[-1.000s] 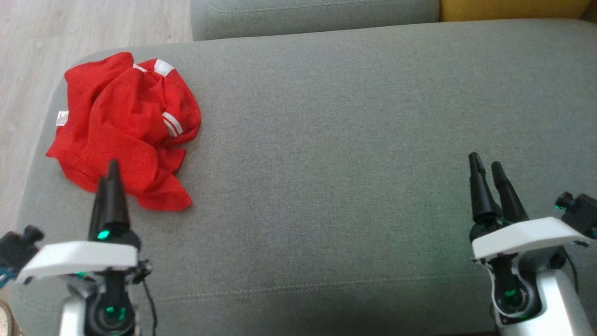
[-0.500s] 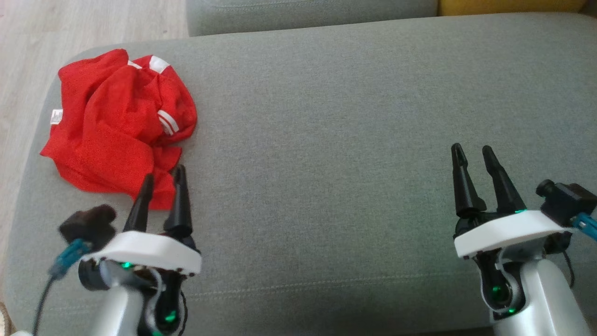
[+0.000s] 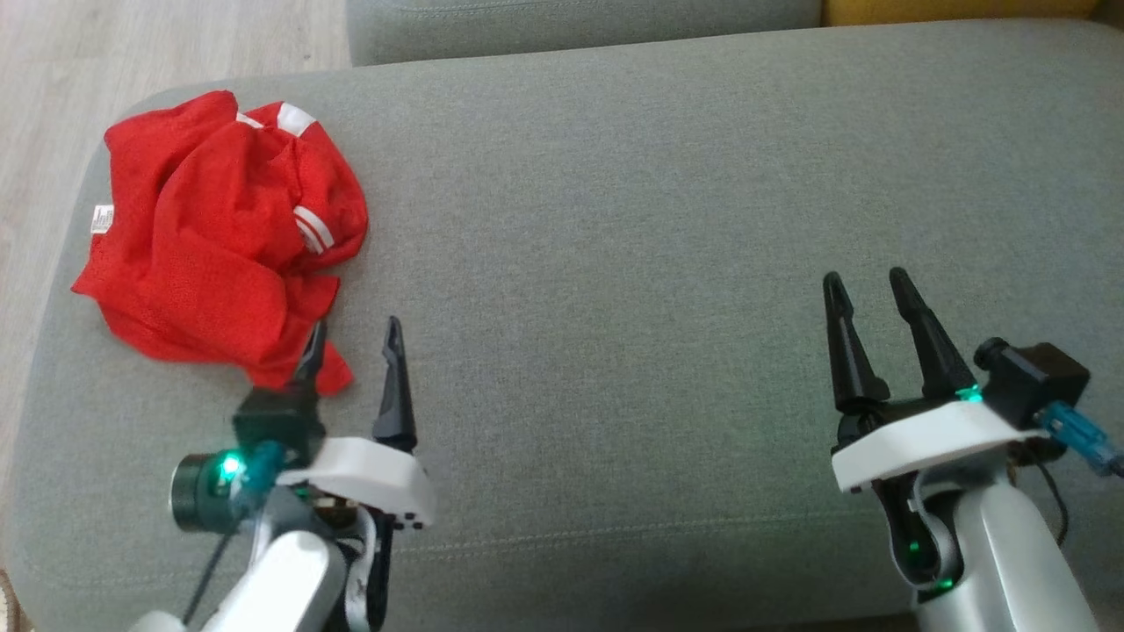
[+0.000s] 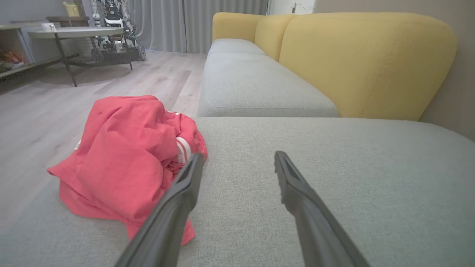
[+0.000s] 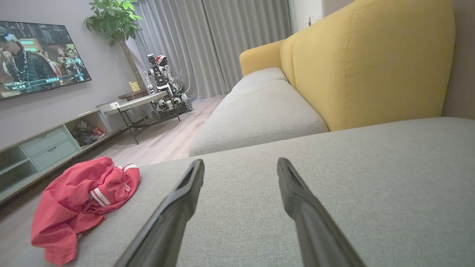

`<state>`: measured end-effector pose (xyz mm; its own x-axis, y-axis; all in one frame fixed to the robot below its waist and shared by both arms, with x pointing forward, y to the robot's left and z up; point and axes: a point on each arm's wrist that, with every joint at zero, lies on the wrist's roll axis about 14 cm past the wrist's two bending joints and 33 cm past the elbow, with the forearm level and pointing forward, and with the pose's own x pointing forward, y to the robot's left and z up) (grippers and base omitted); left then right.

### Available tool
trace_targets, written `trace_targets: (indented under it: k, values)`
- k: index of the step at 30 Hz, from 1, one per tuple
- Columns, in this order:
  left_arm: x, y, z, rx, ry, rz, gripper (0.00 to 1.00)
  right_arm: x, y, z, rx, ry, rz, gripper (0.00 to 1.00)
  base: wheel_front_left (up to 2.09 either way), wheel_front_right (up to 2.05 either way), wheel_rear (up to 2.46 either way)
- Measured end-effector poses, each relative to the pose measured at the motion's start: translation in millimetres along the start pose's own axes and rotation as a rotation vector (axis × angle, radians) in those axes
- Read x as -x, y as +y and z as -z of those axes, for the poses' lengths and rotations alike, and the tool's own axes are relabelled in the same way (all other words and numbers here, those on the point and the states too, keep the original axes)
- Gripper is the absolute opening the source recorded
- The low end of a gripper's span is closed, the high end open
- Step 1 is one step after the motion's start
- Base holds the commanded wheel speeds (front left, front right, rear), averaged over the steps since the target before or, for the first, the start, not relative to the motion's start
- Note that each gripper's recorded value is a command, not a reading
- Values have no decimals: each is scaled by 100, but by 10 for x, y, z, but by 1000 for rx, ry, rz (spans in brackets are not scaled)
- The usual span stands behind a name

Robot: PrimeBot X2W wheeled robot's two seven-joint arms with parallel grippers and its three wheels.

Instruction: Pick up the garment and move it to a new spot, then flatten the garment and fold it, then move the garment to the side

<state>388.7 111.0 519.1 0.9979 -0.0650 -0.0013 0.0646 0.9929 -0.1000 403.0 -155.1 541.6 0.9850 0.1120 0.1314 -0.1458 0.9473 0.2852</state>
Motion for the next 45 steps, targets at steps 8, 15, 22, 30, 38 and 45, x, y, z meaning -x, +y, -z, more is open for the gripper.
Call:
trace_targets:
  k: [8, 15, 22, 30, 38, 45]
  values:
    - [28, -150, -139, -128, -87, 8, 100, -48, 74, -82, 112, -33, -32, 100, 0, 0, 0]
    - [56, -209, -306, -155, -164, -2, 100, -59, 155, -83, 181, -45, -63, 100, 0, 0, 0]
    - [67, -237, -464, -168, -238, -6, 100, -118, 212, -151, 242, -77, -86, 100, 0, 0, 0]
    - [11, -165, -570, -84, -266, -15, 100, -129, 218, -123, 248, -83, -92, 100, 0, 0, 0]
    - [11, -72, -361, -31, -214, 13, 100, -98, 148, 32, 218, -44, -74, 100, 0, 0, 0]
    - [-5, 25, -115, -35, -143, 25, 100, -69, 102, 109, 209, -18, -61, 100, 0, 0, 0]
